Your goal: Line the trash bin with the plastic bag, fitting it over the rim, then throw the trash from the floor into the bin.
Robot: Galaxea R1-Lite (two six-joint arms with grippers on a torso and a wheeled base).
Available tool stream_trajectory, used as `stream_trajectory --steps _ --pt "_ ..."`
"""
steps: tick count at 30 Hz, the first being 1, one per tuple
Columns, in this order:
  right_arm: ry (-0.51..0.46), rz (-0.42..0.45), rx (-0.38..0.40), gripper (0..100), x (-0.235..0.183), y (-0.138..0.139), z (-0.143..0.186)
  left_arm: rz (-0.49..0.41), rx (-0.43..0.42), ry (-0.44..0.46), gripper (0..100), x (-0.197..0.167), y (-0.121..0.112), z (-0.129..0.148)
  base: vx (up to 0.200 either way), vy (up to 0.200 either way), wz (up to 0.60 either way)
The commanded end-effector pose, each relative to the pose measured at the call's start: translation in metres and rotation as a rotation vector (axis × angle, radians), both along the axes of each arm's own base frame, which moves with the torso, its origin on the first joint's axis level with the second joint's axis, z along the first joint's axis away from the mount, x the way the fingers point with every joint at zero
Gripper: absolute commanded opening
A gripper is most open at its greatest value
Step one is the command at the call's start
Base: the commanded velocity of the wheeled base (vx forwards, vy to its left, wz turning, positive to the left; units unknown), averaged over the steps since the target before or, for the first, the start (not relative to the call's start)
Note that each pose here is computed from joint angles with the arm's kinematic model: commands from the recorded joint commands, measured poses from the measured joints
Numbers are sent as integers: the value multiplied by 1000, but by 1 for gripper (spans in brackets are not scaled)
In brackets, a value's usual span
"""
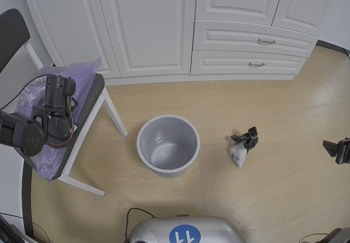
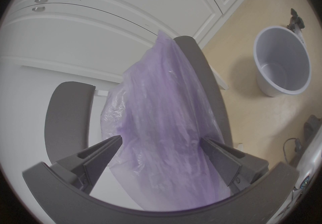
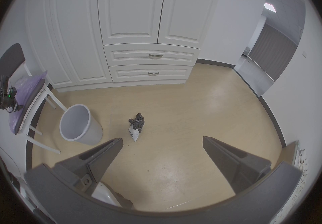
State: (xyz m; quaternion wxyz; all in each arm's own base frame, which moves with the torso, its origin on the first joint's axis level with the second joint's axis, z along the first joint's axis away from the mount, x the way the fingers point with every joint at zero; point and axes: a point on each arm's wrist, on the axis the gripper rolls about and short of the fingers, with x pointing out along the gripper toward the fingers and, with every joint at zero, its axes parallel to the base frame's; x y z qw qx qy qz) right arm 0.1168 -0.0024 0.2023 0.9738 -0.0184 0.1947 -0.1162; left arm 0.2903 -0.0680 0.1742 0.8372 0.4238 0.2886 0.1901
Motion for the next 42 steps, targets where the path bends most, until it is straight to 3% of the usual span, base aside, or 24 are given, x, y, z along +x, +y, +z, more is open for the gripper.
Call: stream_trajectory --steps 1,8,20,28,42 --pt "-1 2 1 100 0 0 0 24 31 -3 100 5 8 -3 0 0 0" --pt "-1 4 0 100 -1 0 0 3 81 -57 100 -18 16 15 0 0 0" --pt "-2 10 1 100 -2 0 -1 -15 74 -178 100 -64 27 49 0 0 0" --pt "8 17 -12 100 -3 0 -2 -17 65 -150 100 -73 33 38 0 0 0" --pt "9 22 -17 100 -4 0 -3 -86 -94 -108 100 -72 33 13 0 0 0"
